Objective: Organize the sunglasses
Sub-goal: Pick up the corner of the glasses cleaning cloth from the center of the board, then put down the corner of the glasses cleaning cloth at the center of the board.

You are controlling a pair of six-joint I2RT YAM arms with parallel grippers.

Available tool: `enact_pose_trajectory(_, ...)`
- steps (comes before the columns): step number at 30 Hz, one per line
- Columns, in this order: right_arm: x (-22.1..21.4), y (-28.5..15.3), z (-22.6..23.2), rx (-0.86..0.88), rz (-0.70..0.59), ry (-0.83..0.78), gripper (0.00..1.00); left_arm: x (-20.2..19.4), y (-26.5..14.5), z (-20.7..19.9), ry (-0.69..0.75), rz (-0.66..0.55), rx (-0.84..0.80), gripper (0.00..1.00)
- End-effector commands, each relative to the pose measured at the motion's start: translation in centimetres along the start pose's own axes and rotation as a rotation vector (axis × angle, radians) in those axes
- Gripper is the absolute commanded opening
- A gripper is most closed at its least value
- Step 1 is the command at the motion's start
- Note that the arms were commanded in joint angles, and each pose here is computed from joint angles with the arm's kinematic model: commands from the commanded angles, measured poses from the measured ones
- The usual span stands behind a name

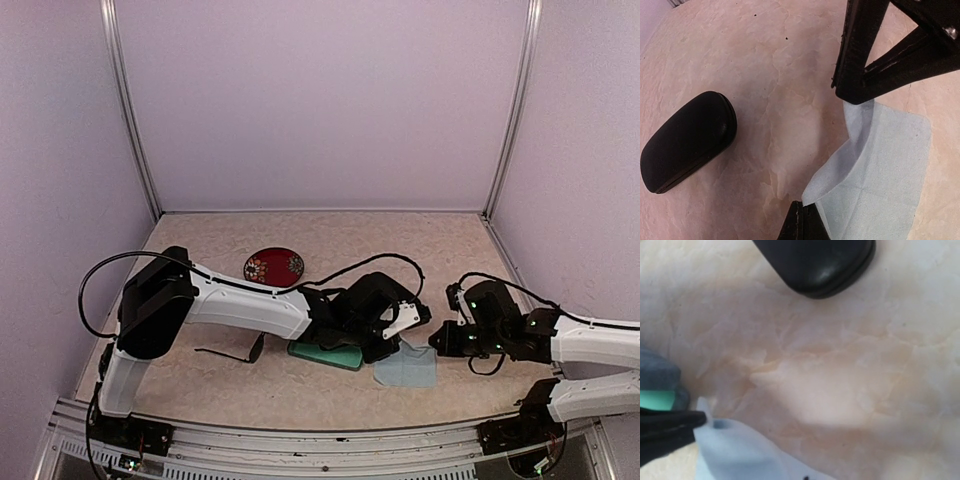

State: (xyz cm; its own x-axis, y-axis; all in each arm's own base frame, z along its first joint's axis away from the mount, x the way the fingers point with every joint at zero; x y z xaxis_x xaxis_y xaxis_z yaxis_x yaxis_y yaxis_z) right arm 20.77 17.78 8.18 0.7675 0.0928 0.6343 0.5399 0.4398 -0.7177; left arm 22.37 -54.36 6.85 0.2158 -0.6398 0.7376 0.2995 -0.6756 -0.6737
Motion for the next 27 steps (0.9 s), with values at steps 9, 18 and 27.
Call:
enact_pose_trajectory(9, -1.7, -0.7, -0.5, 0.016, 0.025, 0.030, 0.00, -2.0, 0.0, -2.9, 0.014, 0.077, -0.037, 0.00)
enact_pose_trajectory(18, -3.8, -0.5, -0.7, 0.040, 0.076, 0.056, 0.00, -2.6, -0.4, -4.1, 0.008, 0.106, -0.029, 0.00)
enact_pose_trajectory(27, -3.8, -0.8, -0.7, 0.046, 0.063, 0.063, 0.00, -2.9, -0.2, -3.3, -0.041, 0.086, 0.031, 0.00)
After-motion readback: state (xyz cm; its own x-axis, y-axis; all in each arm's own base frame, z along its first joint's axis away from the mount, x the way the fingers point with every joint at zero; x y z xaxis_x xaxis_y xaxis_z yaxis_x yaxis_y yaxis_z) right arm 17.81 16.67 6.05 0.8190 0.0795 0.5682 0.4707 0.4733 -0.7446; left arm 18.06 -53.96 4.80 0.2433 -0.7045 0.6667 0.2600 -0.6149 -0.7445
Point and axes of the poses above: each gripper's point midway between its finger pads, its own y axis out along the fingers, its own z axis along the line the jaws close on, x = y × z, the point moved 1 cm from there along -y, back along the fingers, and after that the axes turned 14 degrees about -y, right-handed, at the moved point
